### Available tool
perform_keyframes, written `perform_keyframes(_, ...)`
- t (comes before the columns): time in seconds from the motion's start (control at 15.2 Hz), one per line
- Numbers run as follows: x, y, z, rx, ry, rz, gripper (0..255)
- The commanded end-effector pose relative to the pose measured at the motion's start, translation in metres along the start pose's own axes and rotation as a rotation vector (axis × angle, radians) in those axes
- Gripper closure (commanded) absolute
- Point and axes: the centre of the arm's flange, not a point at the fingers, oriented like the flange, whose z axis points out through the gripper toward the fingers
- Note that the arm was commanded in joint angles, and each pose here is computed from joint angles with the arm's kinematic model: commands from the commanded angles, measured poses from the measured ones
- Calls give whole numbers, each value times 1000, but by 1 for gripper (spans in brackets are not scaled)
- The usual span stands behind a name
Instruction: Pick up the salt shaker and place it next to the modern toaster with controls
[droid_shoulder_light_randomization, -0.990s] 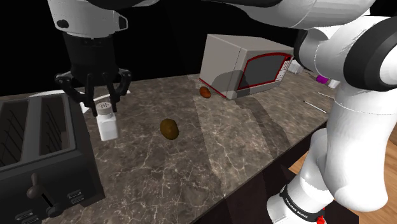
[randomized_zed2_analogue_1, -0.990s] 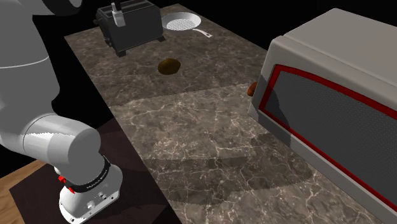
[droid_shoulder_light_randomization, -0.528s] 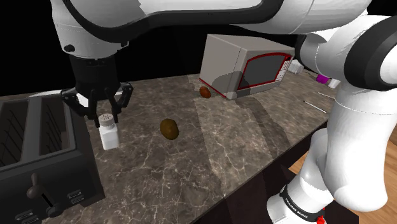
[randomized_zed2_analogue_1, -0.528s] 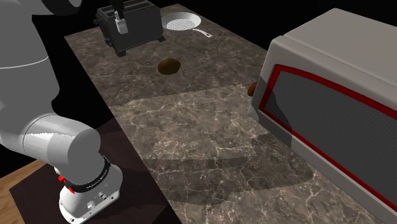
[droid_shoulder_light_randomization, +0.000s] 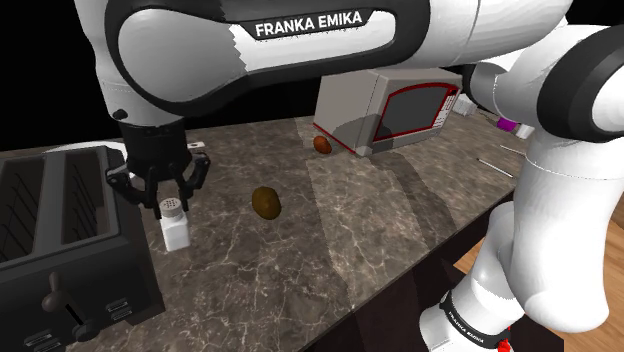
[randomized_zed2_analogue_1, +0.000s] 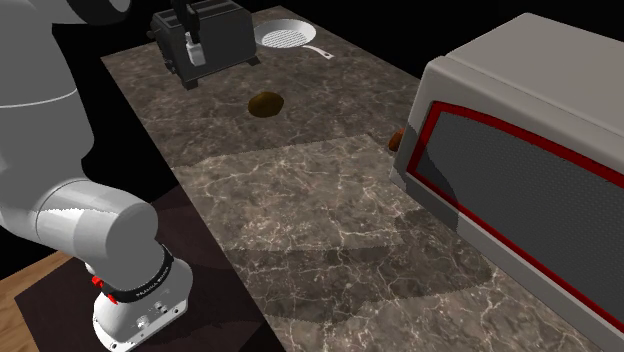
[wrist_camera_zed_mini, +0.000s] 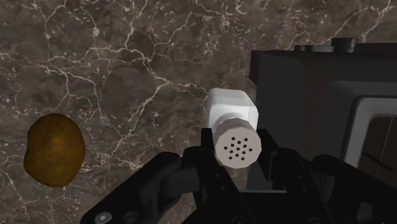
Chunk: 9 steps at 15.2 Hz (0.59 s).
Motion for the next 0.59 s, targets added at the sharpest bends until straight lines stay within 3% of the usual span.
perform_keyframes(0.0, -1, 1, 11, 0, 0, 0, 255)
perform_keyframes(0.53, -1, 1, 53, 0, 0, 0, 255)
